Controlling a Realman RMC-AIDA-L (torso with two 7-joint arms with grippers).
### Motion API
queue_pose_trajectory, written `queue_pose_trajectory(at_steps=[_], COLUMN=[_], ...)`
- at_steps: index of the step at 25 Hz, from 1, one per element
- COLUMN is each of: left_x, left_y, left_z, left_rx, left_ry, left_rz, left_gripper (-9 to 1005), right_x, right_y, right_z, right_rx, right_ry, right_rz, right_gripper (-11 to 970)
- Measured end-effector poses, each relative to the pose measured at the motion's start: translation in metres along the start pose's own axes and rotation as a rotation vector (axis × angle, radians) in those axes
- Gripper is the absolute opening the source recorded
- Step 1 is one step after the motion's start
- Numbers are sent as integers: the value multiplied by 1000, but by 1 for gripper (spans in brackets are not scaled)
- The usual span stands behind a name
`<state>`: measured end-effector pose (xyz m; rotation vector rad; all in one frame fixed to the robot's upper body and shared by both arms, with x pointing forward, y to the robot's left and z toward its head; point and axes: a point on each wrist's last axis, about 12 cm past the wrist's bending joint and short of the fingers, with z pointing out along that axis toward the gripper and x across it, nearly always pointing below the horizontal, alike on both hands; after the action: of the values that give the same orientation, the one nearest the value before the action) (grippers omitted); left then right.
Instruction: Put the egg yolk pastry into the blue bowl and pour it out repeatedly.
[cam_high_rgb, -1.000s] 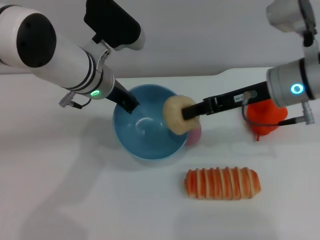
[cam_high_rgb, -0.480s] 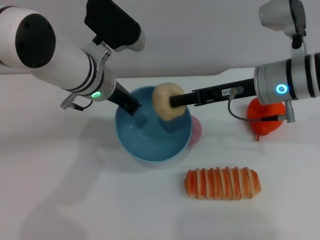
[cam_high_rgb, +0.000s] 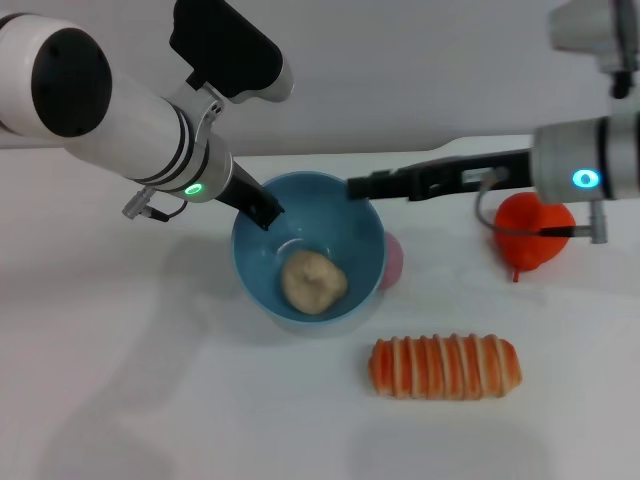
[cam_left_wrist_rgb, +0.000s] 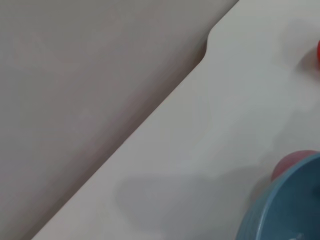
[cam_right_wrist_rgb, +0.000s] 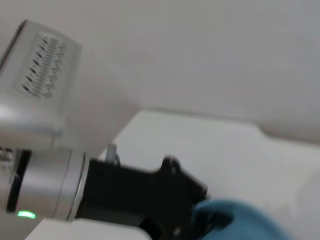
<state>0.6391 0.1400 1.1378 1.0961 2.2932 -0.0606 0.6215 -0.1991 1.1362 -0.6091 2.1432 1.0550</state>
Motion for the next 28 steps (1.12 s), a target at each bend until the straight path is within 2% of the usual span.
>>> queue_pose_trajectory(at_steps=[5, 11, 14, 20, 23, 28], left_x=[2, 2, 1, 0, -1, -2], left_y=[1, 3, 4, 5, 6, 6], left_z=[1, 1, 1, 1, 1, 1], left_rx=[-3, -17, -23, -30, -40, -45], left_ry=[-2, -22, -30, -44, -60, -70], left_rz=[-8, -11, -12, -10, -12, -13], left_gripper=[0, -1, -1, 0, 0, 0], right_x=[8, 26, 42, 82, 101, 126], right_y=[-7, -13, -23, -53, -58, -68], right_z=[-27, -62, -78, -104, -112, -129], right_rx=[13, 64, 159, 428, 531, 734], right_ry=[-188, -438, -503, -501, -553, -711], right_rz=[-143, -379, -446, -466, -508, -469], right_gripper=[487, 487, 488, 488, 487, 494])
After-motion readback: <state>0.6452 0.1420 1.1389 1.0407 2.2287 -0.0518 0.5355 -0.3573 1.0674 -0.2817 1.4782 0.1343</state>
